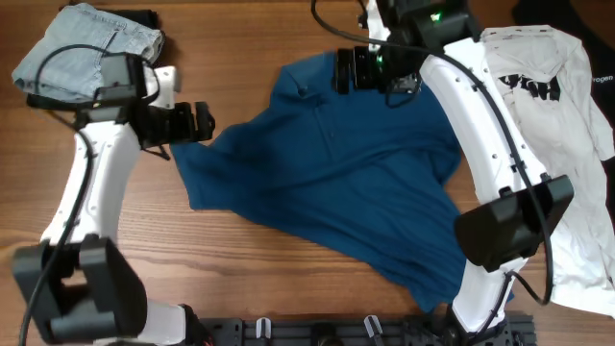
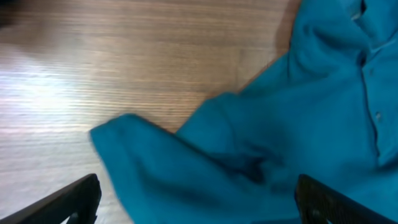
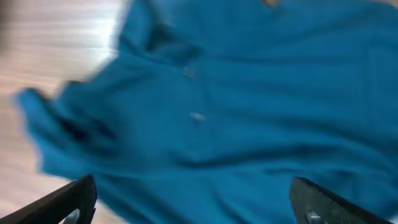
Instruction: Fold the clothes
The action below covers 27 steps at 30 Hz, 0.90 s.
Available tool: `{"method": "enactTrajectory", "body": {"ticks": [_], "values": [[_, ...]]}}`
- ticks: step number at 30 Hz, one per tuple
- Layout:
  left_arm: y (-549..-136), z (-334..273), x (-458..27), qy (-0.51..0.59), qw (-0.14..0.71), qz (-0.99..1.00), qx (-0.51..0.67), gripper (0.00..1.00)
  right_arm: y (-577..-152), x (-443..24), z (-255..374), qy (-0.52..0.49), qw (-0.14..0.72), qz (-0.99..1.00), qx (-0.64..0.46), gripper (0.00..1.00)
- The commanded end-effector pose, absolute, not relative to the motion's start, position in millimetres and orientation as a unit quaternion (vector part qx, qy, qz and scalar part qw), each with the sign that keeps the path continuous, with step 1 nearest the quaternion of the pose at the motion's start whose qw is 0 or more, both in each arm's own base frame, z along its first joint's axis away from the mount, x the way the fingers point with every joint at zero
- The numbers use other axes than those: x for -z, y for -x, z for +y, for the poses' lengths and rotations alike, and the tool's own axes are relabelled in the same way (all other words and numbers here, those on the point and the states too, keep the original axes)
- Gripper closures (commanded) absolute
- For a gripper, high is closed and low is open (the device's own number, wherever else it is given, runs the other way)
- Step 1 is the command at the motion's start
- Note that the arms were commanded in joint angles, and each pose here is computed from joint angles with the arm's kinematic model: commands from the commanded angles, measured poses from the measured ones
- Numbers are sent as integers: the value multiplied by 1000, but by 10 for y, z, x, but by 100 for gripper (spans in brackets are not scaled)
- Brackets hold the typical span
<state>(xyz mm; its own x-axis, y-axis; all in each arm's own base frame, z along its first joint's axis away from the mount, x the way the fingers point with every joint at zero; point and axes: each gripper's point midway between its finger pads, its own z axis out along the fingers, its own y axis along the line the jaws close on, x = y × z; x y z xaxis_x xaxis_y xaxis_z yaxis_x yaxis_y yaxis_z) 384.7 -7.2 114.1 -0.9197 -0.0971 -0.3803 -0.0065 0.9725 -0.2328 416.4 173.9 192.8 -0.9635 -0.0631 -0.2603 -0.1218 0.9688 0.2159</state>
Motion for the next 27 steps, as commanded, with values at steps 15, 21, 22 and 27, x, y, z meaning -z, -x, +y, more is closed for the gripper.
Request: {"method": "enactTrajectory", "body": {"ticks": [15, 21, 22, 27], "values": [[-3999, -49, -1034, 15, 207, 975, 81, 0, -4561, 305, 1204, -44, 126, 989, -60, 1], [-3998, -49, -1034, 15, 207, 975, 81, 0, -4973, 738, 1529, 1, 195, 974, -118, 11], [-4002, -49, -1036, 15, 208, 975, 80, 0, -5026, 813, 1580, 16, 204, 971, -124, 13], [-4115, -42, -1089, 13, 233, 969, 79, 0, -5577, 328, 2195, 107, 302, 931, -174, 16]]}}
